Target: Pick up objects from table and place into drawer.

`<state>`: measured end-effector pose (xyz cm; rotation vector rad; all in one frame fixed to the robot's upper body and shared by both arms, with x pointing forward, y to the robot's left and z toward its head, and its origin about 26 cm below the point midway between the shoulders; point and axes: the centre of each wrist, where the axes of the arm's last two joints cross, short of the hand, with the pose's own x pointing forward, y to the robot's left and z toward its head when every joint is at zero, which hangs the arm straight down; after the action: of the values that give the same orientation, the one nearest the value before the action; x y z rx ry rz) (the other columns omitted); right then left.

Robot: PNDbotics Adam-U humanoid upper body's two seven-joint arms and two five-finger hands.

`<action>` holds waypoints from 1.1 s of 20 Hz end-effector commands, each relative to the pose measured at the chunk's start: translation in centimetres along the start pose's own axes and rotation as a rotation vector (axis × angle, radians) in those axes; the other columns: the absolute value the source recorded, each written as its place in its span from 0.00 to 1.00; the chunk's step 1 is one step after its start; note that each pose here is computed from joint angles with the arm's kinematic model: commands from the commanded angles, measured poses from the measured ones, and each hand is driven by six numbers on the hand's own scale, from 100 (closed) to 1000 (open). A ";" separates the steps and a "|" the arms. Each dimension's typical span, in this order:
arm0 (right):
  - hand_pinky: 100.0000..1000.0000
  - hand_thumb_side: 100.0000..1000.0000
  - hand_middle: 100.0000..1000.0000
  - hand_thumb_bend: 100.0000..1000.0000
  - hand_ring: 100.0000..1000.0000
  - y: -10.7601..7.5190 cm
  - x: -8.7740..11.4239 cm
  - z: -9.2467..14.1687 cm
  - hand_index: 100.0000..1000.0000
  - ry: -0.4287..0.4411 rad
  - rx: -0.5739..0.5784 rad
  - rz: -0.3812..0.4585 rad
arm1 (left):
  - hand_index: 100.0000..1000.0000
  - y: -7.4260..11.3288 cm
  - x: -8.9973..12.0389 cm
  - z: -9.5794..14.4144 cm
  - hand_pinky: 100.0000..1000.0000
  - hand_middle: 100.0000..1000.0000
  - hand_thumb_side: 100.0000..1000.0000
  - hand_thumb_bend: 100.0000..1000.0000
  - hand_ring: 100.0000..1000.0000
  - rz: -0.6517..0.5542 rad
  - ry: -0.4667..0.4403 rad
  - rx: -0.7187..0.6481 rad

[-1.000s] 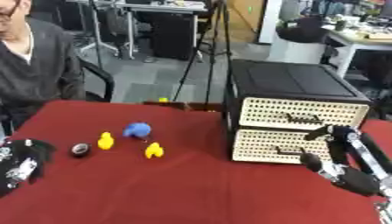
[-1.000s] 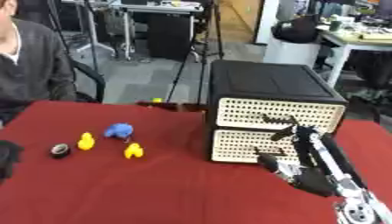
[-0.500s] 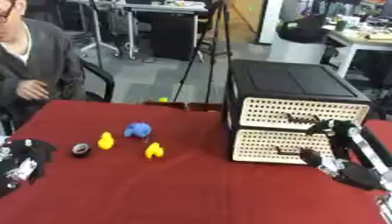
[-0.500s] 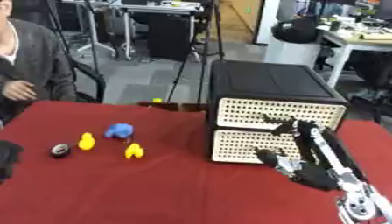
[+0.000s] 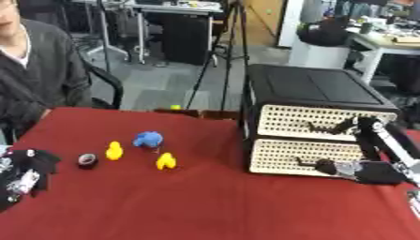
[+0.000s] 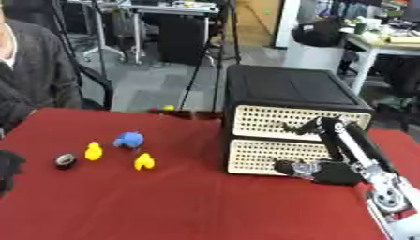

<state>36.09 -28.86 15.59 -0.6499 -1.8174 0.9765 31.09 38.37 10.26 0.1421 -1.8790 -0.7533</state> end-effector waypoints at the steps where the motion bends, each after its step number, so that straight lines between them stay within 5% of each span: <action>1: 0.01 0.51 0.00 0.97 0.00 -2.4 -0.7 -0.7 0.58 0.026 0.014 0.122 | 0.65 0.8 0.7 -0.2 0.14 0.42 0.62 0.00 0.29 -0.032 -0.015 -0.003; 10: 0.01 0.49 0.00 0.97 0.00 -4.2 -2.1 -2.8 0.57 0.078 0.035 0.224 | 0.65 0.8 0.6 -0.1 0.14 0.42 0.62 0.00 0.29 -0.033 -0.012 -0.007; 22: 0.02 0.49 0.00 1.00 0.00 -4.0 -4.3 -4.1 0.56 0.175 0.075 0.233 | 0.65 0.5 0.5 -0.1 0.14 0.42 0.62 0.00 0.29 -0.027 -0.014 -0.011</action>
<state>41.30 -32.06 16.52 -0.8376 -1.5700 1.1022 30.99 38.41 10.10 0.1421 -1.8735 -0.7617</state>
